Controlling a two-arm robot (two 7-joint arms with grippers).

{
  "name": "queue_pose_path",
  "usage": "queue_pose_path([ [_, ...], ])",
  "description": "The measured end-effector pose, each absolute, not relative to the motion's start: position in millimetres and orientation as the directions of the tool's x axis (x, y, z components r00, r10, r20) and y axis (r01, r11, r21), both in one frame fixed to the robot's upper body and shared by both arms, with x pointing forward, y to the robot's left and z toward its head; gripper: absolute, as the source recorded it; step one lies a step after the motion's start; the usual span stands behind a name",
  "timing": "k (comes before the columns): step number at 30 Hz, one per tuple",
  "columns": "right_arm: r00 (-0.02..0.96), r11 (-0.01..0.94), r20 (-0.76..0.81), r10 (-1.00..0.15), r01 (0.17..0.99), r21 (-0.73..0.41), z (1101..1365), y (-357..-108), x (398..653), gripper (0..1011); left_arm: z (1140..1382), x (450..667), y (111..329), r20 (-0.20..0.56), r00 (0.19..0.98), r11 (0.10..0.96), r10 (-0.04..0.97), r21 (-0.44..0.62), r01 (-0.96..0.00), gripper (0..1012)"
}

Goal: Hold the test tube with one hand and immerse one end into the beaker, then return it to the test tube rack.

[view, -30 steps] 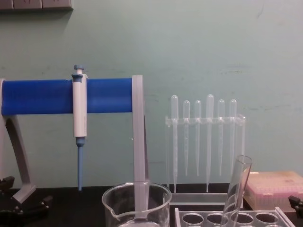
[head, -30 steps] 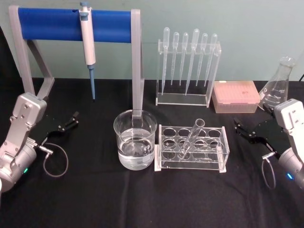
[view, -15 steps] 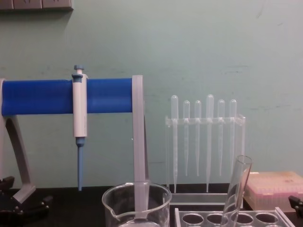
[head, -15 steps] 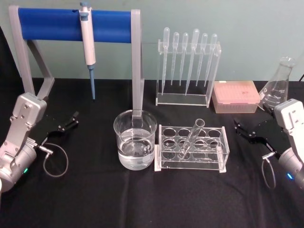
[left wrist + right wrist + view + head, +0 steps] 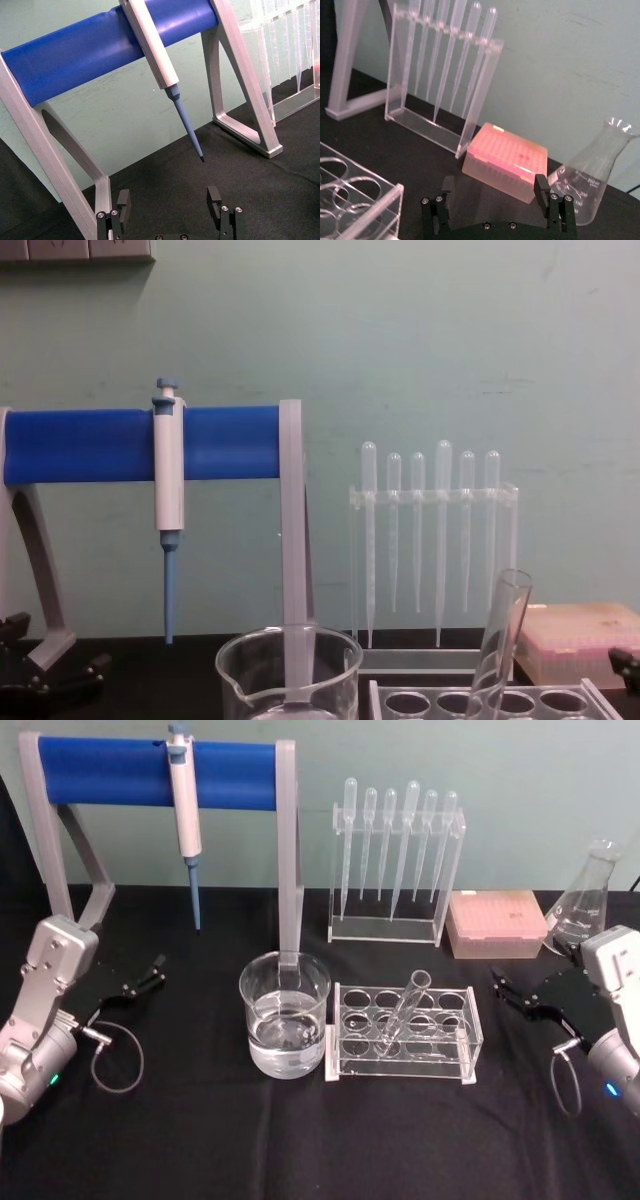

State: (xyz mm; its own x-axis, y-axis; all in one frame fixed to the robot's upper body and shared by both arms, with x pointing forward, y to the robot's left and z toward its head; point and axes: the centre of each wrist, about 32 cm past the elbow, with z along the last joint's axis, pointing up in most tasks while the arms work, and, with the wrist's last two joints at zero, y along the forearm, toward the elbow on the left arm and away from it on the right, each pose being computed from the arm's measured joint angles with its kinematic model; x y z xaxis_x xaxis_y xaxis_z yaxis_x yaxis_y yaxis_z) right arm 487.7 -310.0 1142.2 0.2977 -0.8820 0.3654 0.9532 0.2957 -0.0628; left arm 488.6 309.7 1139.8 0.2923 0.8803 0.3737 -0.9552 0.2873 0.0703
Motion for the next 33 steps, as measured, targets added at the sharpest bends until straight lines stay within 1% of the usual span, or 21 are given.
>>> queue_pose_path([
  [7,0.319,0.326,0.327,-0.889,0.945,-0.036,1156.9,-314.9,483.3,1003,1139.8,488.6,309.7,0.374,0.292,0.287,0.88,0.07,-0.955,1000],
  [10,0.344,0.35,0.302,-0.889,0.936,-0.036,1166.6,-320.1,480.6,1003,1139.8,488.6,309.7,0.374,0.292,0.287,0.88,0.07,-0.955,1000],
  [14,0.413,0.413,0.269,-0.87,0.909,-0.06,1178.4,-331.2,477.1,1003,1139.8,488.6,309.7,0.374,0.292,0.287,0.88,0.07,-0.955,1000],
  [18,0.546,0.538,0.221,-0.808,0.837,-0.101,1191.7,-350.9,473.3,1003,1139.8,488.6,309.7,0.374,0.292,0.287,0.88,0.07,-0.955,1000],
  [21,0.616,0.604,0.197,-0.763,0.787,-0.123,1196.0,-360.8,471.5,1002,1139.8,488.6,309.7,0.374,0.292,0.287,0.88,0.07,-0.955,1000],
  [22,0.656,0.643,0.184,-0.732,0.754,-0.134,1197.9,-366.1,470.7,1003,1139.8,488.6,309.6,0.374,0.292,0.287,0.88,0.07,-0.955,1000],
  [24,0.707,0.693,0.17,-0.686,0.707,-0.144,1199.0,-371.8,469.8,1002,1139.8,488.6,309.7,0.374,0.292,0.287,0.88,0.07,-0.955,1000],
  [27,0.745,0.731,0.156,-0.648,0.666,-0.147,1197.9,-375.5,469.6,1002,1139.8,488.6,309.7,0.374,0.292,0.287,0.88,0.07,-0.955,1000],
  [33,0.828,0.818,0.113,-0.549,0.56,-0.131,1192.6,-377.8,471.1,1002,1139.8,488.6,309.7,0.374,0.292,0.287,0.88,0.07,-0.955,1000],
])
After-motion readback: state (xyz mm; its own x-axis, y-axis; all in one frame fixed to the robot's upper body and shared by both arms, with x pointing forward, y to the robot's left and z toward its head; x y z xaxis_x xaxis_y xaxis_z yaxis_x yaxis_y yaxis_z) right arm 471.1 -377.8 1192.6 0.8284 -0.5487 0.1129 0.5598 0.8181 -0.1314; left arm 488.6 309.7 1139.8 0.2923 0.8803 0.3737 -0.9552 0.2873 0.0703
